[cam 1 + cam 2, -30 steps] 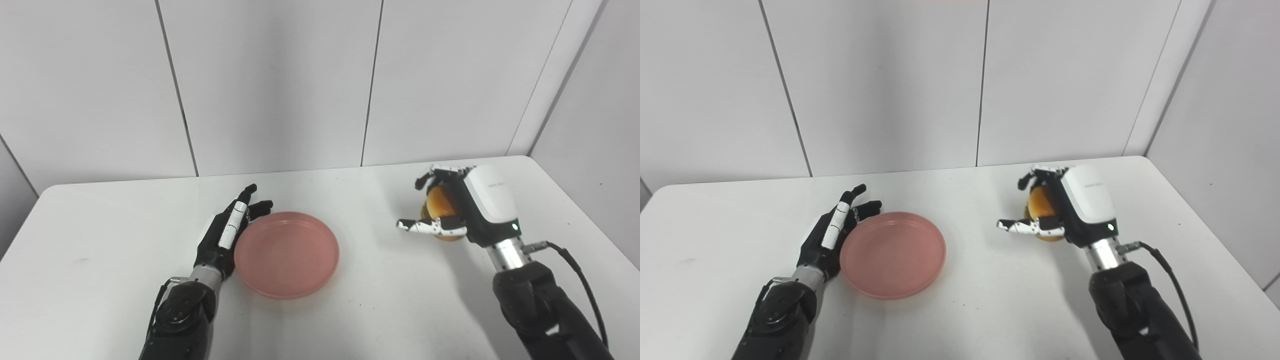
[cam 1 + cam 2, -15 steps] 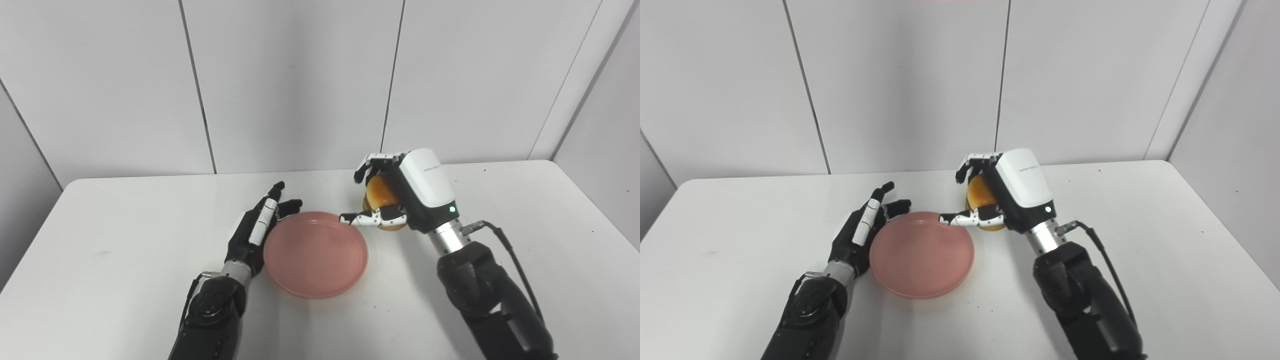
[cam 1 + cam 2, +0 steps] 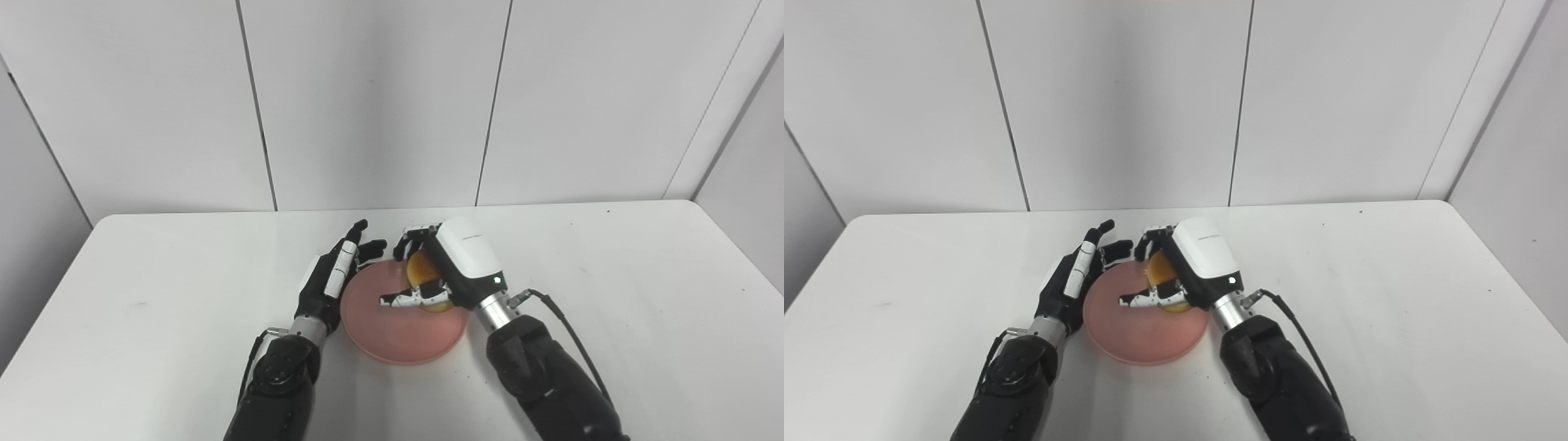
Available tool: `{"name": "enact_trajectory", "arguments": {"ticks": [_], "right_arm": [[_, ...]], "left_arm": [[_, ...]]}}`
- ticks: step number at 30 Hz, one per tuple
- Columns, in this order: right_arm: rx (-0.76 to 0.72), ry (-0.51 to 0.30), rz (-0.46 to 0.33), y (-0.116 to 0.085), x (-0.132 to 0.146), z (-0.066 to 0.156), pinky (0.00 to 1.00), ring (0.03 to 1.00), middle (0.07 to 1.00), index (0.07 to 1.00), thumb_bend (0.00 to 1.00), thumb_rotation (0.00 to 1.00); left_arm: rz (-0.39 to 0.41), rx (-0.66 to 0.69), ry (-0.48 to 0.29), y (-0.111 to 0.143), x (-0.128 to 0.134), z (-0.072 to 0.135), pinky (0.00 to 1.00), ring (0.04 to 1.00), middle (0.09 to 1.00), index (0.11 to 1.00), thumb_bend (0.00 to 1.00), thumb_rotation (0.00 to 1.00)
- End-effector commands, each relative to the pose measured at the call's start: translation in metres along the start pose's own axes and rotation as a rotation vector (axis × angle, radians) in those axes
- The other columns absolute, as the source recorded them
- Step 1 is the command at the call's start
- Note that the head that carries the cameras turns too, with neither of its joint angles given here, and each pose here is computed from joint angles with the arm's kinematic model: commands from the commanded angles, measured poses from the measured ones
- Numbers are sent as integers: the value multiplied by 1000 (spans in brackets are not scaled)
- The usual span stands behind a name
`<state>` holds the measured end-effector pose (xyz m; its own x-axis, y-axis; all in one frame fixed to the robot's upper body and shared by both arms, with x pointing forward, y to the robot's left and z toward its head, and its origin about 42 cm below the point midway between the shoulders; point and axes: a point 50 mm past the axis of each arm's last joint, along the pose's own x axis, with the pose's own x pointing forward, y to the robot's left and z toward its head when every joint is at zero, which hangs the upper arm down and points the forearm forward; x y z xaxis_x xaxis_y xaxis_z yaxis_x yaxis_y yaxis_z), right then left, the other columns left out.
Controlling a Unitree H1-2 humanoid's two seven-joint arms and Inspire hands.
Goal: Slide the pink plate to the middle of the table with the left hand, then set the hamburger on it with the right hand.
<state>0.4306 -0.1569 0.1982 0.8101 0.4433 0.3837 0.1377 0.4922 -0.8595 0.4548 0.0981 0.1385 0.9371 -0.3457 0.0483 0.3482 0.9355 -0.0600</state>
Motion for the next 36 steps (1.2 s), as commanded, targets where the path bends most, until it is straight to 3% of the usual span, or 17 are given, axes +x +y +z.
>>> {"name": "enact_trajectory", "arguments": {"ticks": [1,9,10,12,15,16,19,26,30,32,36], "right_arm": [[1,-90,-87,-16,25,14,206,264,326,388,543,383],[41,-50,-15,14,25,11,266,325,381,432,516,431],[41,-50,-4,17,25,11,279,338,393,440,510,497],[35,-48,12,20,24,9,287,346,401,445,506,536],[32,-47,26,23,22,8,334,407,481,552,532,779],[35,-51,28,24,21,8,341,416,493,568,538,811],[41,-59,32,25,20,8,379,464,546,620,579,948],[21,-76,53,22,18,7,426,516,613,713,660,1000],[20,-93,49,17,14,7,511,611,698,775,719,1000],[21,-118,3,12,12,9,575,670,733,786,725,1000],[3,-143,-94,3,10,14,610,708,758,780,753,1000]], "left_arm": [[6,-24,21,-3,2,-2,802,827,783,897,859,916],[3,-47,11,-1,1,-1,798,842,863,884,847,989],[5,-54,14,-1,1,-1,800,849,871,886,860,994],[8,-59,15,-1,1,-1,802,853,875,887,867,996],[8,-38,1,-1,1,-1,768,873,905,905,877,1000],[8,-40,-4,-1,0,0,759,872,906,907,877,1000],[11,-60,-10,-2,0,1,758,836,855,905,896,1000],[32,-36,-16,-2,1,3,701,803,811,887,914,1000],[27,-20,-9,-2,2,3,710,783,771,891,923,1000],[18,-24,-12,-2,2,3,715,779,759,901,918,1000],[13,-58,-4,-1,2,3,754,775,743,891,909,1000]]}}
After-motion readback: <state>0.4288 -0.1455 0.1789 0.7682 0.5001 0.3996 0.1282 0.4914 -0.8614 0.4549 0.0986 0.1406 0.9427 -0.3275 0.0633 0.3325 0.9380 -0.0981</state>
